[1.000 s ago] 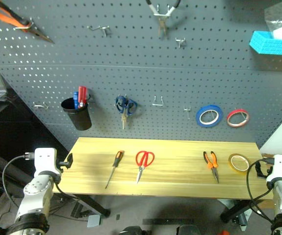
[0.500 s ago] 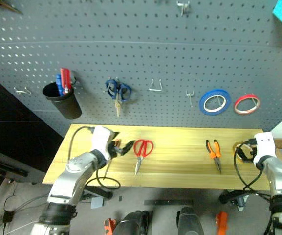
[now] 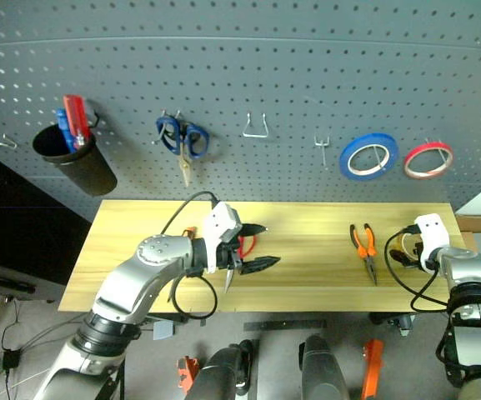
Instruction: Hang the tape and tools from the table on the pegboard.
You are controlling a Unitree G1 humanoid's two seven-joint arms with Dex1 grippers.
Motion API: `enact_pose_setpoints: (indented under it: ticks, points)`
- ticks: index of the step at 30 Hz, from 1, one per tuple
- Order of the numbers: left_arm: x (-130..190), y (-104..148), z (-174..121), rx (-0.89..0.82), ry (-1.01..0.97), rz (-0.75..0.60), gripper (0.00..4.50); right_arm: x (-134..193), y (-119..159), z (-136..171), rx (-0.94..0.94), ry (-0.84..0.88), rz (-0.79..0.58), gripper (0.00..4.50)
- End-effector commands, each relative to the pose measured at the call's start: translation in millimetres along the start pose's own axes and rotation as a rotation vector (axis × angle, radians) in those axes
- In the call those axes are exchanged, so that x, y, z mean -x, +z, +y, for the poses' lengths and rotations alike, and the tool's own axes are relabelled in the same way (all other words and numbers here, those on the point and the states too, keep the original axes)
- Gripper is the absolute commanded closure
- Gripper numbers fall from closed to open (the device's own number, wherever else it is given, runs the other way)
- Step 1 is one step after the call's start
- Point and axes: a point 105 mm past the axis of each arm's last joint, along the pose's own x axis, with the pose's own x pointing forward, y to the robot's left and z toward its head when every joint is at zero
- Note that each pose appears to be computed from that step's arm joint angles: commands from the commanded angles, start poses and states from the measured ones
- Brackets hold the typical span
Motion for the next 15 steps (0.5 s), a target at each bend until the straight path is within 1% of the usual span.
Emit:
enact_pose_setpoints:
  ticks: [1,3,6,10,15]
  points:
    - [-2,18,-16,-0.074,-0.09,-0.035,0.25,0,0,-4,0.029,0.001,0.021,0.0]
    - [-2,19,-17,-0.096,-0.101,-0.033,0.25,-1,-3,-2,0.046,0.011,0.051,0.0]
    - [-2,20,-16,-0.108,-0.101,-0.034,0.2,-3,-7,0,0.074,0.027,0.087,0.59]
    - [0,17,-16,-0.128,-0.096,-0.026,0.2,-3,-16,2,0.102,0.043,0.14,1.9]
    - [4,17,-15,-0.13,-0.08,-0.029,0.2,-5,-31,5,0.156,0.052,0.2,3.63]
